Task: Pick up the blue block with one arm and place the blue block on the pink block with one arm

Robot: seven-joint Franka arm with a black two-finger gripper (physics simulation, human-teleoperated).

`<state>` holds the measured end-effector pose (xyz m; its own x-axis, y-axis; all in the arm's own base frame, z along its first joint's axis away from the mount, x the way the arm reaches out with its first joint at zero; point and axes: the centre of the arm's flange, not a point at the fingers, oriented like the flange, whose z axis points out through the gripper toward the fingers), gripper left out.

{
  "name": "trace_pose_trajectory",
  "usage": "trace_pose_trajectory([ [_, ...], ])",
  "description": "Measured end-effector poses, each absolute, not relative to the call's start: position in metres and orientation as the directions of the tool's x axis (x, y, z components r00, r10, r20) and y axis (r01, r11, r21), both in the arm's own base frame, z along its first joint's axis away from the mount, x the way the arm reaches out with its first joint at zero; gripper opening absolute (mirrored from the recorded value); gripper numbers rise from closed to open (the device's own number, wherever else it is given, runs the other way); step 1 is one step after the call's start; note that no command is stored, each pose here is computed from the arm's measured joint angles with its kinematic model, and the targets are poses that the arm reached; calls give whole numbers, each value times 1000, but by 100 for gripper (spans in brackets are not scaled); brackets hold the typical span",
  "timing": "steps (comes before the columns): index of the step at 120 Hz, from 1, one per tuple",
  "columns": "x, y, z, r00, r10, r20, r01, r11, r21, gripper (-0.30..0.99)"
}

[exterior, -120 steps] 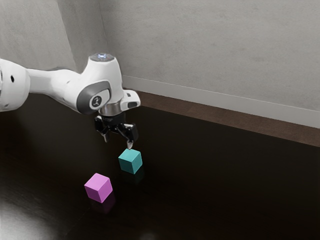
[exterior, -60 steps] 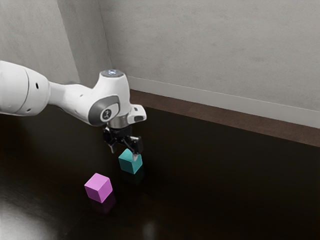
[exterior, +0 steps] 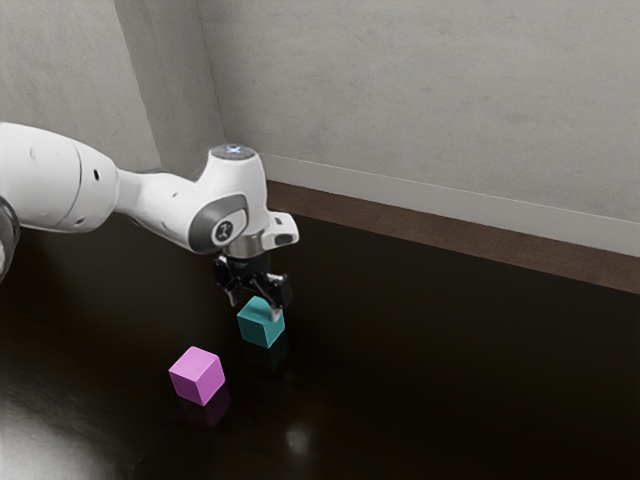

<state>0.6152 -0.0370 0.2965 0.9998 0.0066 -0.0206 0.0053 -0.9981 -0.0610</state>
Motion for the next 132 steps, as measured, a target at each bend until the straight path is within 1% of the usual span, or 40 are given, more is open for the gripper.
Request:
trace_pose_trajectory([
  [37,620,-37,278,999,-3,-41,-5,-998,-60,69],
  [82,620,-38,272,999,-8,-40,-11,-998,-57,69],
  [132,621,-36,270,999,-6,-41,-8,-998,-54,45],
])
